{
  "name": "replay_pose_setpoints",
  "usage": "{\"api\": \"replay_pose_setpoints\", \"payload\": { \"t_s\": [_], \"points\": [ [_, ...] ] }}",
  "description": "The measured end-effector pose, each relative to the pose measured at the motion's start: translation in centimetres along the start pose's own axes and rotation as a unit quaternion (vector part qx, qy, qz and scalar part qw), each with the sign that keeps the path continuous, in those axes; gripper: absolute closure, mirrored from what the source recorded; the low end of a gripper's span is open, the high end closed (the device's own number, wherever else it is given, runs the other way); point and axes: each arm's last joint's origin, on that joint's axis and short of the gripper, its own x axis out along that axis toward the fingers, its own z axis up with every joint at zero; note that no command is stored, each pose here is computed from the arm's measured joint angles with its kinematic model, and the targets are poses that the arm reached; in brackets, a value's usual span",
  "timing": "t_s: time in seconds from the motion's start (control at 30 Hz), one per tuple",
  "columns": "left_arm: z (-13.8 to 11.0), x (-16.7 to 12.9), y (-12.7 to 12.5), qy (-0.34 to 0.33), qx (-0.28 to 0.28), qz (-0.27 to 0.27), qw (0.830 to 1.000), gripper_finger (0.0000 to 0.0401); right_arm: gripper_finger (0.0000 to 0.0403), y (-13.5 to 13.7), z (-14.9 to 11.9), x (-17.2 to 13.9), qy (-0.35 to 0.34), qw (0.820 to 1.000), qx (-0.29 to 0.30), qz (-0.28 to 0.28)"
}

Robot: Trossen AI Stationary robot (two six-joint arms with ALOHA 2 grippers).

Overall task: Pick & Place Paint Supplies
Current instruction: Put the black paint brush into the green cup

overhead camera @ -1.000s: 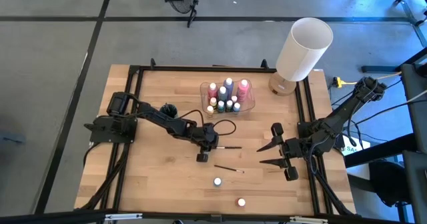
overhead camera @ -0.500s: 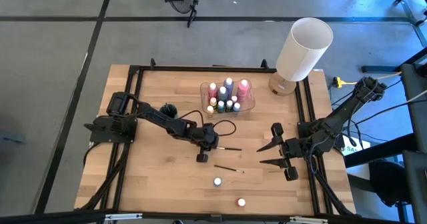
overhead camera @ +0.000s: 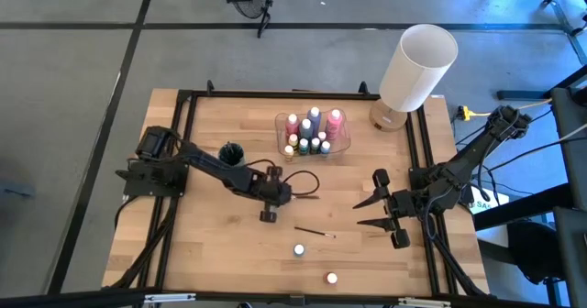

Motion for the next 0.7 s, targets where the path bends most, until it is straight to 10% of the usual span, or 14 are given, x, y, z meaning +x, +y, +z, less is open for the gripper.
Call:
{"api": "replay_pose_setpoints", "payload": {
  "t_s": [0.33, 0.7],
  "points": [
    [1.8, -4.8, -0.9, -0.028, 0.02, 0.086, 0.996, 0.0399, 0.0233, 0.0, 0.0, 0.0, -0.001, 1.0, 0.005, 0.0],
    [3.0, -12.0, -3.2, 0.092, 0.142, 0.203, 0.964, 0.0399, 0.0233, 0.0, 0.0, 0.0, -0.001, 1.0, 0.002, 0.0]
  ]
}}
